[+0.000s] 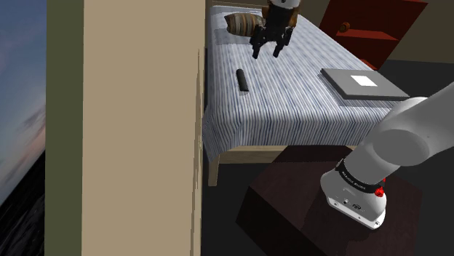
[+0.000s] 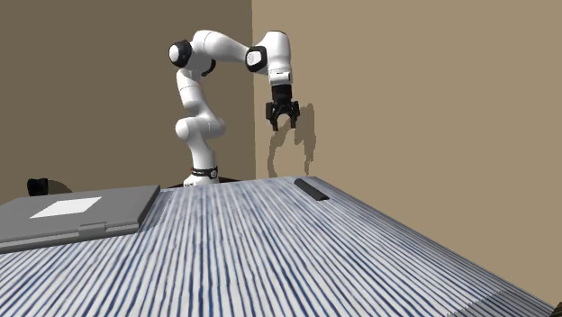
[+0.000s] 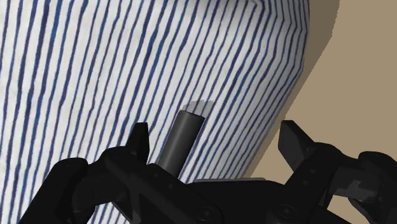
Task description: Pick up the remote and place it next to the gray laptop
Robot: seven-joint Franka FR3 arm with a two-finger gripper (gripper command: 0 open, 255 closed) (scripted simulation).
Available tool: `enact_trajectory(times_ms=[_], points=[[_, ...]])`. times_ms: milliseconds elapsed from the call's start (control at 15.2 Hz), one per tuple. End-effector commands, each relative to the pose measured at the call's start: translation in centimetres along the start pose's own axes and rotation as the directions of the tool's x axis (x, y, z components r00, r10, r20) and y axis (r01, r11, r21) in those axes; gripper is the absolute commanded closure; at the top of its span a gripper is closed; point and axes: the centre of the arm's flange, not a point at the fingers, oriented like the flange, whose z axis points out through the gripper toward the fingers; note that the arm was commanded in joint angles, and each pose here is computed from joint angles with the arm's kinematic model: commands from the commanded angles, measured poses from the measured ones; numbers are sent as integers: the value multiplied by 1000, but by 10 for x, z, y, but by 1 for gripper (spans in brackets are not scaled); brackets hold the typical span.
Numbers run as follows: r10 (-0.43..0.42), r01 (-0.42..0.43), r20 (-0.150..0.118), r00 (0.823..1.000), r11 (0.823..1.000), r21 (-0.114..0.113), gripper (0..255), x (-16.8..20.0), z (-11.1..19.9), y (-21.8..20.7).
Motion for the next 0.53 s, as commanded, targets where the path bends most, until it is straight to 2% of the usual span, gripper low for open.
enact_trajectory(times_ms=[0,198,462], points=[[61,-61,2,998,998,1,0,18,19,3],[147,-147,6,989,989,1,0,46,48,7],[261,-261,12,965,965,1,0,82,87,15]])
